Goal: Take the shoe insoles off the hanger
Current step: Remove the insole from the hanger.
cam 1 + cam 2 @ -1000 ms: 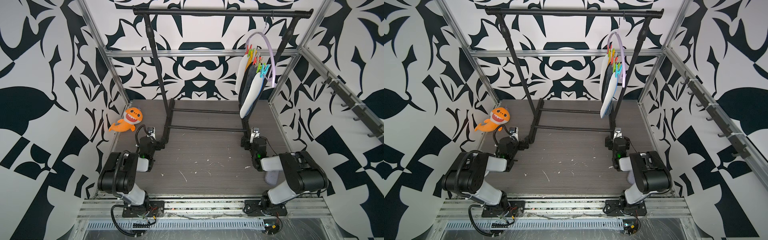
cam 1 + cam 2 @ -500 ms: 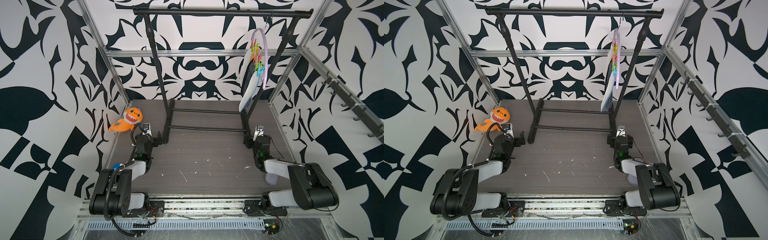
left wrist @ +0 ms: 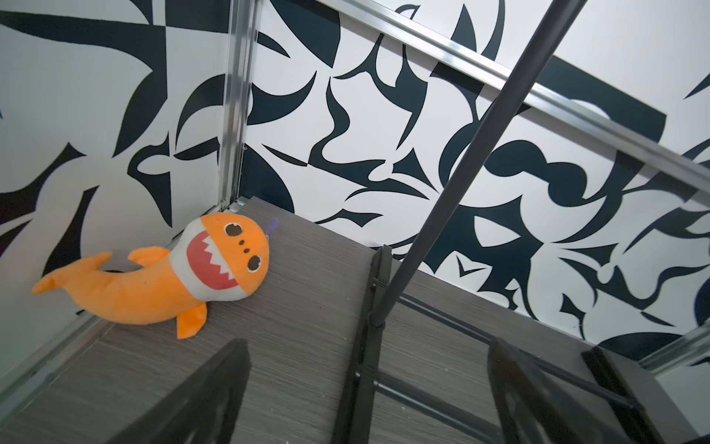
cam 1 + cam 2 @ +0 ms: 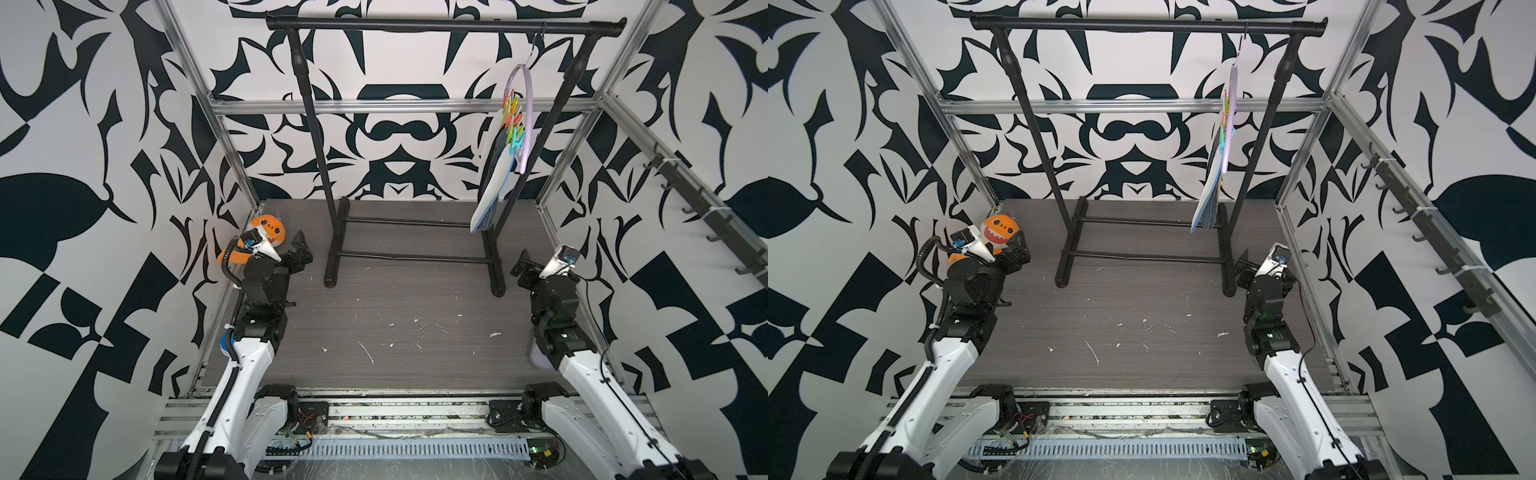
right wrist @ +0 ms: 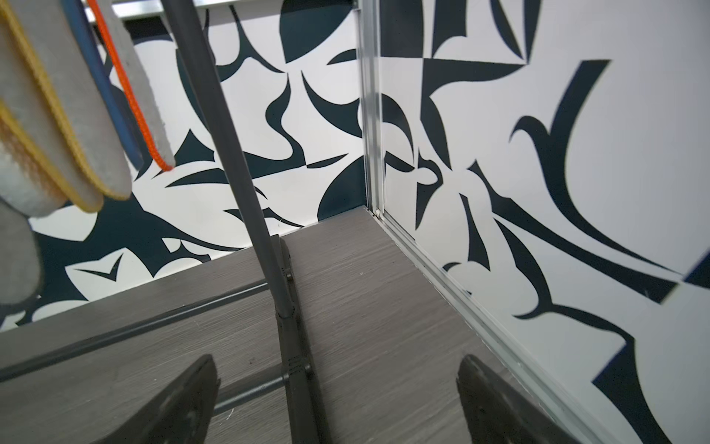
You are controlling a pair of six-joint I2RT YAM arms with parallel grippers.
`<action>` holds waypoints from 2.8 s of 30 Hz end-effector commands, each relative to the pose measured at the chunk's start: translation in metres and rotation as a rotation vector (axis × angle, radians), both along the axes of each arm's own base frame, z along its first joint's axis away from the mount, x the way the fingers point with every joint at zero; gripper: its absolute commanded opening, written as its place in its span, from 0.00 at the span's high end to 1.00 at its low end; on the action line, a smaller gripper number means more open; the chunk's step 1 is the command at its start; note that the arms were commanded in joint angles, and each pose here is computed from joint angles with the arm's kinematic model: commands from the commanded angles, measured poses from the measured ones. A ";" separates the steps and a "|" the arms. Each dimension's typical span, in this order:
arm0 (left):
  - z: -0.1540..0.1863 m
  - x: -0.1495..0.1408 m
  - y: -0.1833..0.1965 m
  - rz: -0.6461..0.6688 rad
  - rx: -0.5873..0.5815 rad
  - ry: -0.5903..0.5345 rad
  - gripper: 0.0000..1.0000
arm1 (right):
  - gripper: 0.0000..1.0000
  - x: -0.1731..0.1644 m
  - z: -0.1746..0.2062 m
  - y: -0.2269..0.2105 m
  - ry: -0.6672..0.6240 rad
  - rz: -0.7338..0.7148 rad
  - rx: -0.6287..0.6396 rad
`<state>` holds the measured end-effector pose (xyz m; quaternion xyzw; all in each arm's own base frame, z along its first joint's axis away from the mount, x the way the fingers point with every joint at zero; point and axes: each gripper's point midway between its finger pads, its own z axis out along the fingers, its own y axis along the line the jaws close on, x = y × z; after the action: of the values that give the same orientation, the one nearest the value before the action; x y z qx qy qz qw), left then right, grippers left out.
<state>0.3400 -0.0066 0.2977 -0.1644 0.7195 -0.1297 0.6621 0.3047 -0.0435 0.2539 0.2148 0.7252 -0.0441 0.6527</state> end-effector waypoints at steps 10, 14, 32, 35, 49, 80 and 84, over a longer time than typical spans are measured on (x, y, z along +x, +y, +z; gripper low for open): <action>0.005 -0.043 -0.014 -0.095 -0.083 0.234 0.01 | 0.01 -0.071 0.033 0.000 0.163 -0.040 0.273; 0.033 -0.047 -0.039 -0.242 -0.117 0.146 0.01 | 0.00 -0.072 0.061 0.030 0.164 0.165 0.262; 0.084 -0.096 -0.238 -0.933 0.201 -0.175 0.01 | 0.25 -0.051 0.127 0.076 0.310 0.413 0.276; 0.086 -0.106 -0.276 -1.037 0.209 -0.240 0.01 | 0.21 -0.050 0.133 0.086 0.320 0.466 0.291; 0.078 -0.070 -0.402 -1.103 0.255 -0.352 0.06 | 0.24 -0.042 0.129 0.099 0.354 0.521 0.342; 0.049 0.020 -0.415 -0.996 0.346 -0.327 0.18 | 0.21 -0.069 0.124 0.126 0.336 0.663 0.491; 0.047 0.034 -0.419 -0.965 0.353 -0.307 0.18 | 0.21 -0.073 0.124 0.126 0.335 0.665 0.493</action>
<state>0.3644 -0.4234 0.3423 0.3213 0.6160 -0.3287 0.6398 0.2330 0.0803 0.3649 0.1167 0.8531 0.2944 0.4146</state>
